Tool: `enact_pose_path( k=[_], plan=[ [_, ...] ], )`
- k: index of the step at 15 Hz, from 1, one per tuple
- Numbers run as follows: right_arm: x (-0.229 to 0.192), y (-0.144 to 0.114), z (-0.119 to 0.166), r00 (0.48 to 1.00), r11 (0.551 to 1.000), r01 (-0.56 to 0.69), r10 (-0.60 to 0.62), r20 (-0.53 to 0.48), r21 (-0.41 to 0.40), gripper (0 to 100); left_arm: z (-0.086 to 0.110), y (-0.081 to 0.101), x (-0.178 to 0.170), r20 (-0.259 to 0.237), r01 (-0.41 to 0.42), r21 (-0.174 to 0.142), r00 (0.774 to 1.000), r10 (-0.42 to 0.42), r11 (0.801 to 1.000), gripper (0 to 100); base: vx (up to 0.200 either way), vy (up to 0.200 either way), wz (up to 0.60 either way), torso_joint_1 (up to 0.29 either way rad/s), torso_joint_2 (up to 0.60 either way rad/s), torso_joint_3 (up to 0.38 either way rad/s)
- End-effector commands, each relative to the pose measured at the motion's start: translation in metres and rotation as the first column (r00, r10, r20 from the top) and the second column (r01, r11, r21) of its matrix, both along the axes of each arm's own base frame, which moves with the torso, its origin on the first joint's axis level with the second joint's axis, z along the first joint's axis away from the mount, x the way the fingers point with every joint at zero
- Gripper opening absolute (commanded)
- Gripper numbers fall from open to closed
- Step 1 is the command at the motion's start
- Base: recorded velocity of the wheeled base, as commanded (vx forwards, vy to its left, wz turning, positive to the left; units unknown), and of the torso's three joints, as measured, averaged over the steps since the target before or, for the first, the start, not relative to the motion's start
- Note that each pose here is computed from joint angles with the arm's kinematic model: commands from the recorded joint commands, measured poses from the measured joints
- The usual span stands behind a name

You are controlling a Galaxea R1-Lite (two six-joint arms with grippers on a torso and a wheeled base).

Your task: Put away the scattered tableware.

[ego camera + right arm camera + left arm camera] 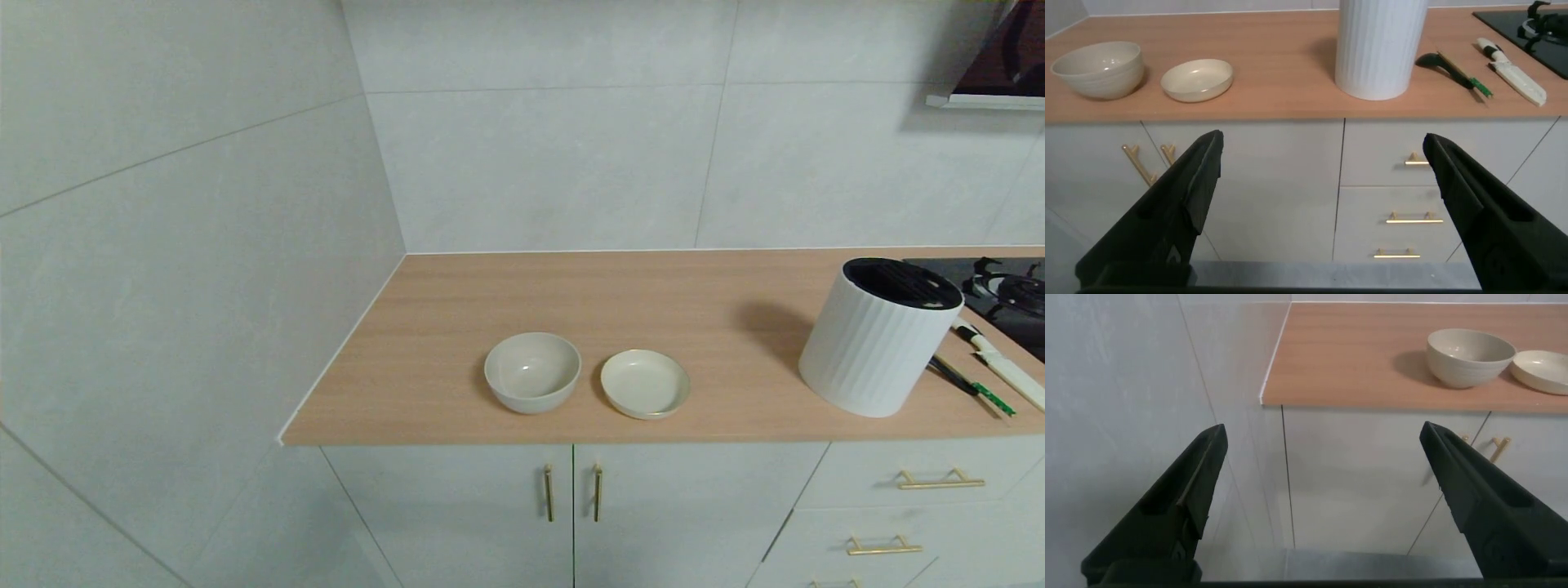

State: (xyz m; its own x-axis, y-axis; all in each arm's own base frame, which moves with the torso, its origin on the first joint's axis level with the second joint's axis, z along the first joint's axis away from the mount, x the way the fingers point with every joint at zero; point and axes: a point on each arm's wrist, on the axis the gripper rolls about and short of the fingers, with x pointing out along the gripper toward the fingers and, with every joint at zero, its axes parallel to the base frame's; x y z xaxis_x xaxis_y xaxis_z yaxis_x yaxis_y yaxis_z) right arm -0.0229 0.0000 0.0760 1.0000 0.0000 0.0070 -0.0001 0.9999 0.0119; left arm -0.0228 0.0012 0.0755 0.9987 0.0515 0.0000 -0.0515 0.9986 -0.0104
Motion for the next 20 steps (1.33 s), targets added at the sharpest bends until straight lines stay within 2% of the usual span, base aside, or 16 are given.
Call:
enact_pose_path(
  k=[1, 4, 8, 20],
  plan=[
    [0.0001, 0.0000, 0.0001, 1.000, 1.000, 0.000, 0.000, -0.001, 0.000, 100, 0.0000, 0.0000, 0.0000, 0.000, -0.001, 0.000, 1.000, 0.001, 1.000, 100, 0.000, 0.000, 0.00, 0.000, 0.00, 0.000],
    [0.0001, 0.0000, 0.0001, 1.000, 1.000, 0.000, 0.000, -0.001, 0.000, 100, 0.0000, 0.0000, 0.0000, 0.000, -0.001, 0.000, 1.000, 0.001, 1.000, 100, 0.000, 0.000, 0.00, 0.000, 0.00, 0.000],
    [0.0001, 0.0000, 0.0001, 1.000, 1.000, 0.000, 0.000, -0.001, 0.000, 100, 0.0000, 0.0000, 0.0000, 0.000, -0.001, 0.000, 1.000, 0.001, 1.000, 100, 0.000, 0.000, 0.00, -0.146, 0.32, 0.166],
    [0.0001, 0.0000, 0.0001, 1.000, 1.000, 0.000, 0.000, -0.001, 0.000, 100, 0.0000, 0.0000, 0.0000, 0.000, -0.001, 0.000, 1.000, 0.001, 1.000, 100, 0.000, 0.000, 0.00, -0.236, 0.52, 0.281]
  ],
)
